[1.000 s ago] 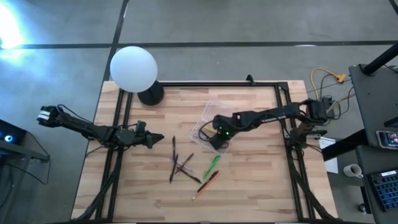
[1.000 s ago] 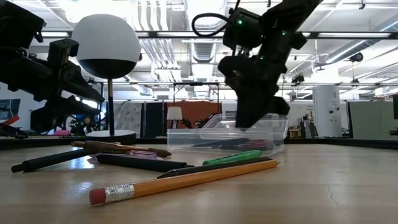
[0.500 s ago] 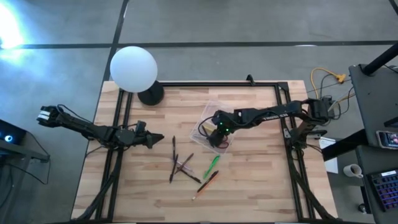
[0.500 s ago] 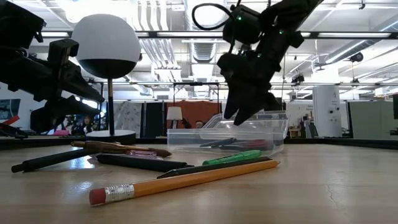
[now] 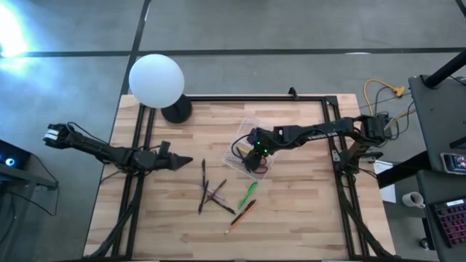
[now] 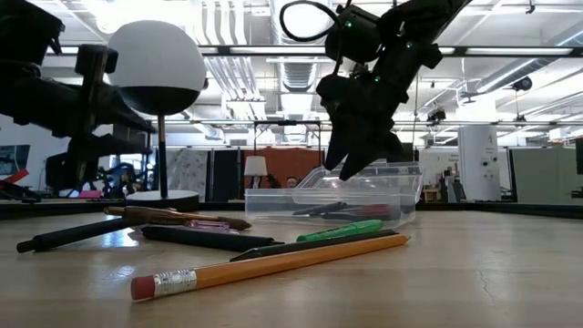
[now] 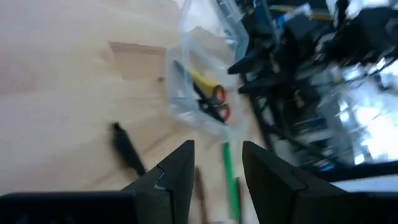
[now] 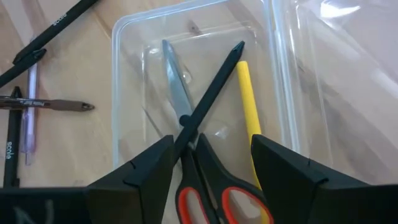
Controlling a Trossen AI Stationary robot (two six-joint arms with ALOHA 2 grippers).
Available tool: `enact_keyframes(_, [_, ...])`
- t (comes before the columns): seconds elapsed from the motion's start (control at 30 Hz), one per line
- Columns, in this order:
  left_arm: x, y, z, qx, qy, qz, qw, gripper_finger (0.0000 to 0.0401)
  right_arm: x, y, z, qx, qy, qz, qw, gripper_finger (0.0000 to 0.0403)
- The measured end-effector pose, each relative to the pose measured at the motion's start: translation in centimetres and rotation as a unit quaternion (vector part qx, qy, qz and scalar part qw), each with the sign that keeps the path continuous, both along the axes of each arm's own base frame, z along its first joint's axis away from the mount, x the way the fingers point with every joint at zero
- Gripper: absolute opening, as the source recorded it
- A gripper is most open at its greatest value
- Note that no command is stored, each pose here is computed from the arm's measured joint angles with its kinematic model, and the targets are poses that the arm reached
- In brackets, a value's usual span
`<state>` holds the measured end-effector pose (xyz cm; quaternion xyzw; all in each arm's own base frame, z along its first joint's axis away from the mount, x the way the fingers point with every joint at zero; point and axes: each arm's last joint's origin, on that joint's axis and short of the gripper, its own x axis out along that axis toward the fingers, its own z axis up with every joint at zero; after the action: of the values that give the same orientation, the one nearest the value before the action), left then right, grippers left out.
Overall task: Pick & place school supplies into a supply box
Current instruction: Put the black pen into the supply box
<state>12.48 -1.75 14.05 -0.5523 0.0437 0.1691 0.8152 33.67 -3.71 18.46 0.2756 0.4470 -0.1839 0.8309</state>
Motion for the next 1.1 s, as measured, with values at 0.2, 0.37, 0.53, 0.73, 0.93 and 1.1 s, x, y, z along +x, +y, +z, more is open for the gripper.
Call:
enact_keyframes(0.2, [0.0,0.0,0.1,-0.021,-0.009,-0.001,1.0,0.012,0.0,0.0,0.0,-0.002,0.0,-0.001,1.0,0.0206])
enact_keyframes(0.37, [0.0,0.0,0.1,-0.047,-0.015,0.007,0.999,0.012,0.0,-0.1,0.0,-0.016,0.002,-0.001,1.0,0.0206])
enact_keyframes(0.53, [0.4,-0.1,1.0,-0.053,-0.011,0.014,0.998,0.0119,0.0,-0.4,0.0,-0.026,0.003,0.01,1.0,0.0206])
enact_keyframes(0.73, [1.7,-0.4,4.1,-0.029,0.191,0.042,0.98,0.0094,-0.1,-1.1,0.0,-0.028,0.004,0.003,1.0,0.0206])
enact_keyframes(0.93, [5.6,-1.4,6.3,0.002,0.335,0.049,0.941,0.009,-0.2,-1.7,0.0,-0.028,0.004,-0.007,1.0,0.0206])
enact_keyframes(1.1, [10.0,-2.5,5.1,-0.021,0.392,0.056,0.918,0.013,-0.3,-2.2,0.0,-0.028,0.005,-0.013,1.0,0.0206])
